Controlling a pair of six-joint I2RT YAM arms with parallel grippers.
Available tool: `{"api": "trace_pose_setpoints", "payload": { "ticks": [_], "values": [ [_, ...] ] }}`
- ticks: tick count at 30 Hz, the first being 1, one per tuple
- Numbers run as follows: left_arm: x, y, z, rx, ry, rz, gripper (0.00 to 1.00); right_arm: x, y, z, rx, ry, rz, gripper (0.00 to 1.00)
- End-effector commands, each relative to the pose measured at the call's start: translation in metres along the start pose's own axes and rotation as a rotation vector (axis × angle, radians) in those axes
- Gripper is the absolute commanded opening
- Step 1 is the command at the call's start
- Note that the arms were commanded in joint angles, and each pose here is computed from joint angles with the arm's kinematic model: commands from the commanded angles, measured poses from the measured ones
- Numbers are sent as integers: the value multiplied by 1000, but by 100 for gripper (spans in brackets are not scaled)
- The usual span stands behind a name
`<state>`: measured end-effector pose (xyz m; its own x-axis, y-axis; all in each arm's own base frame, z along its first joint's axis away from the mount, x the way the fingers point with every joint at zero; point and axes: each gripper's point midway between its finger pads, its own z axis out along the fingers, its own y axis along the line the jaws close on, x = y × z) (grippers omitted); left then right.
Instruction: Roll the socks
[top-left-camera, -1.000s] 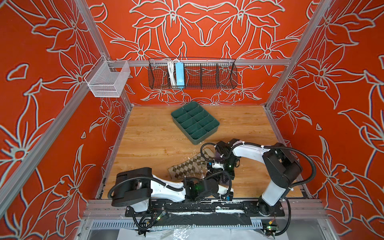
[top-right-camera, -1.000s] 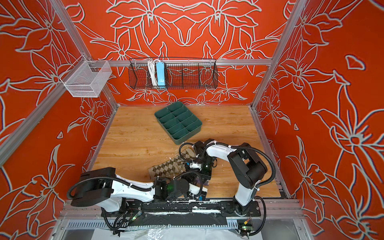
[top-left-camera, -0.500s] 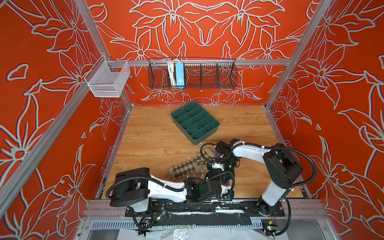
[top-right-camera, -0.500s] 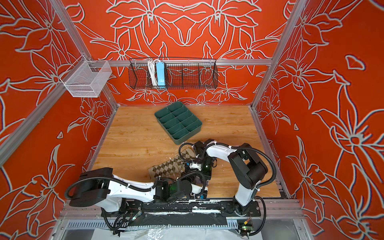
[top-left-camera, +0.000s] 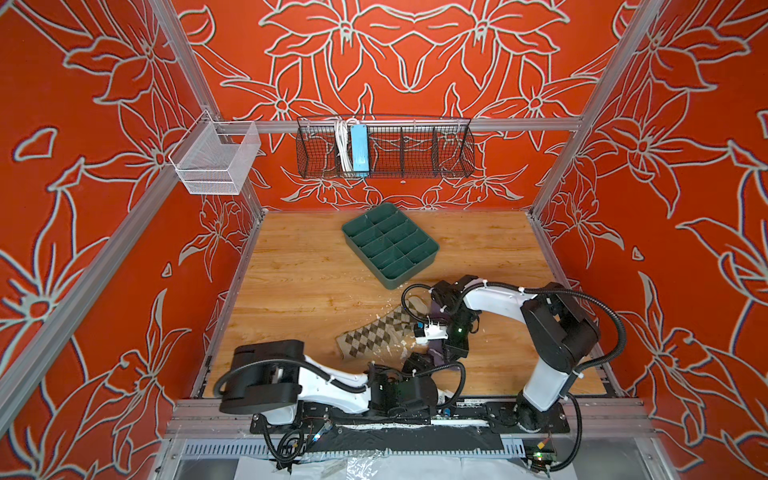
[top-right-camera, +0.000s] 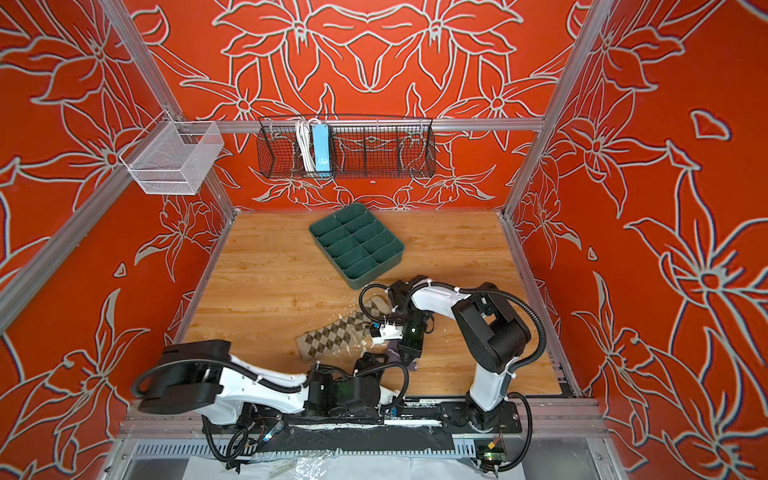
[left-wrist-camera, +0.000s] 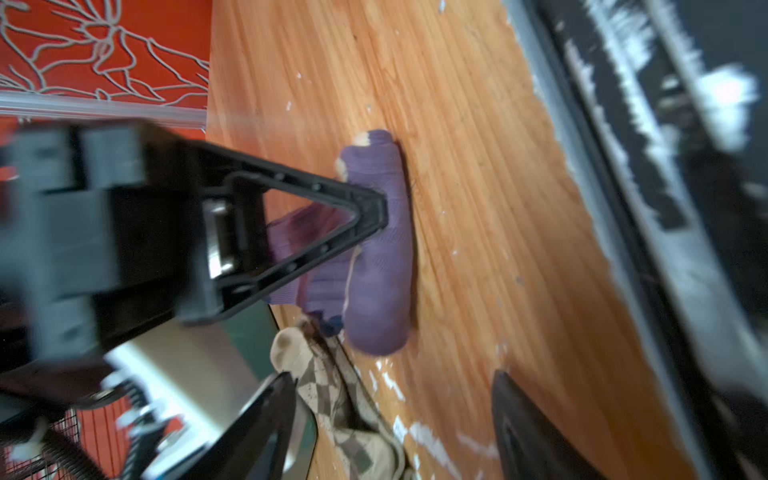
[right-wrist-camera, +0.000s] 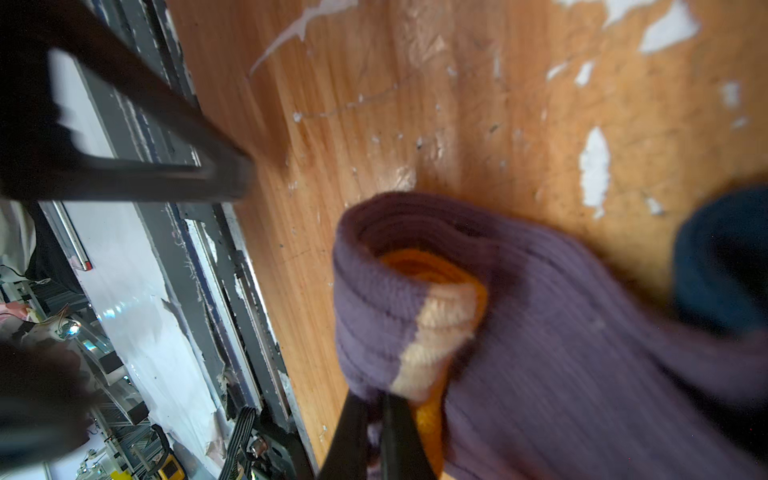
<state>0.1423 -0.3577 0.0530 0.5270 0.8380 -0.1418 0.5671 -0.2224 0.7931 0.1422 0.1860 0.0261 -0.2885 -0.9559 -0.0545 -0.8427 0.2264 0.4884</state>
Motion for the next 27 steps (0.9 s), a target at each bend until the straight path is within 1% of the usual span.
{"api": "trace_pose_setpoints", "payload": {
  "ticks": [1, 4, 6, 10, 13, 16, 18, 20, 23, 27],
  "values": [
    [-8, 36, 16, -159, 22, -113, 72, -8, -30, 6, 91, -19, -12, 8],
    [-10, 36, 24, -170, 27, -114, 71, -8, -29, 5, 89, -25, -9, 9],
    [-10, 30, 29, -160, 26, -108, 68, -8, -28, 4, 91, -27, -9, 8],
    [-3, 15, 39, -132, 52, -85, 54, -9, -28, 2, 93, -33, -7, 9],
    [0, 4, 44, -90, 75, -95, 42, -10, -30, 0, 107, -34, -4, 10],
    [3, -3, 47, -46, 109, -121, 22, -11, -32, -2, 124, -39, -3, 12],
    [6, -7, 48, -8, 142, -149, 8, -11, -33, -4, 138, -41, -1, 17],
    [10, -11, 47, 56, 175, -179, 0, -10, -34, -6, 157, -49, 1, 24],
    [15, -19, 41, 193, 193, -247, 0, -9, -35, -12, 206, -75, 12, 34],
    [19, -25, 35, 323, 195, -303, 0, -7, -38, -30, 295, -116, 61, 44]
  ]
}}
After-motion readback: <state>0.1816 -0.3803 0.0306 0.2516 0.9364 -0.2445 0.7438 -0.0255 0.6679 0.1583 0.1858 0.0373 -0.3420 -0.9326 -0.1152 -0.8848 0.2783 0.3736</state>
